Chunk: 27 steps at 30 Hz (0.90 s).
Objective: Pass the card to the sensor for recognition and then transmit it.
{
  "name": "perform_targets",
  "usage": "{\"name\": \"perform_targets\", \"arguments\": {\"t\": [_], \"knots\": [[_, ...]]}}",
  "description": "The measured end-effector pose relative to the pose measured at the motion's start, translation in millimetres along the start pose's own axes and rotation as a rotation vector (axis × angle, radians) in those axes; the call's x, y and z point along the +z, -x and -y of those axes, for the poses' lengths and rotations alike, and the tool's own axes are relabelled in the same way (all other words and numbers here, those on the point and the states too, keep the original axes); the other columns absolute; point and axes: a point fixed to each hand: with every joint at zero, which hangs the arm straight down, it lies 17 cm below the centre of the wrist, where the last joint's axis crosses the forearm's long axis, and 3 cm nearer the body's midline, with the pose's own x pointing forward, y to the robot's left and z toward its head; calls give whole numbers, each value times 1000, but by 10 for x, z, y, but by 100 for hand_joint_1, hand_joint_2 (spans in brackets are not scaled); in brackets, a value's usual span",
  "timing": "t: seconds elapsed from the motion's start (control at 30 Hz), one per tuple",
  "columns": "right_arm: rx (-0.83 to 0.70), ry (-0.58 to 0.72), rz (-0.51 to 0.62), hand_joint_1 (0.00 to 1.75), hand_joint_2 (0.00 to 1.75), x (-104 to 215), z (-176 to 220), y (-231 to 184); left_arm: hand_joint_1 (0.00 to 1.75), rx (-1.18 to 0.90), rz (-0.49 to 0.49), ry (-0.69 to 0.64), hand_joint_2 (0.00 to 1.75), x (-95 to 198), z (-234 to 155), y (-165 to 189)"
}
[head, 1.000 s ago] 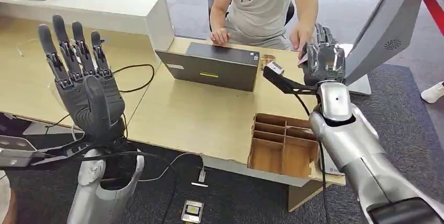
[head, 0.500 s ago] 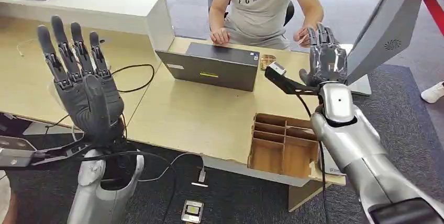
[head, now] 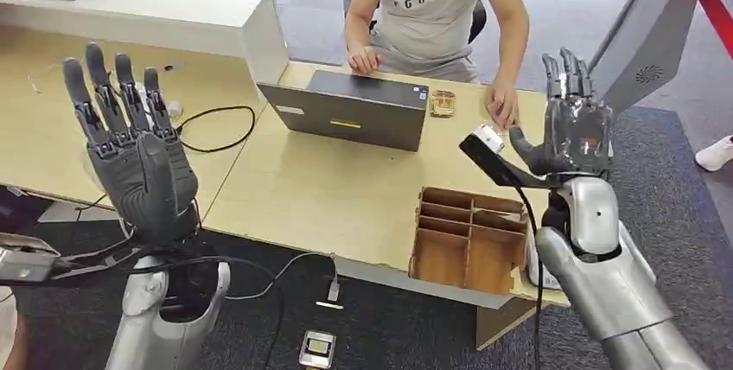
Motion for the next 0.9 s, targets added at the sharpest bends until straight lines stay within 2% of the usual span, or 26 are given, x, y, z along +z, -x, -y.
{"name": "perform_targets", "arguments": {"t": [0.17,0.43,0.57,0.9], "knots": [[-132,-38,-21,0,175,717,-55,-46,0,-68,8,-31,175,26,-119,-78],[-293,-98,19,0,175,1269,139,-289,0,-139,33,-47,175,33,-207,-265],[-321,-109,48,0,175,1412,252,-417,0,-149,35,-42,175,49,-216,-322],[-341,-129,141,0,175,1495,333,-695,0,-150,41,-24,175,55,-189,-378]]}}
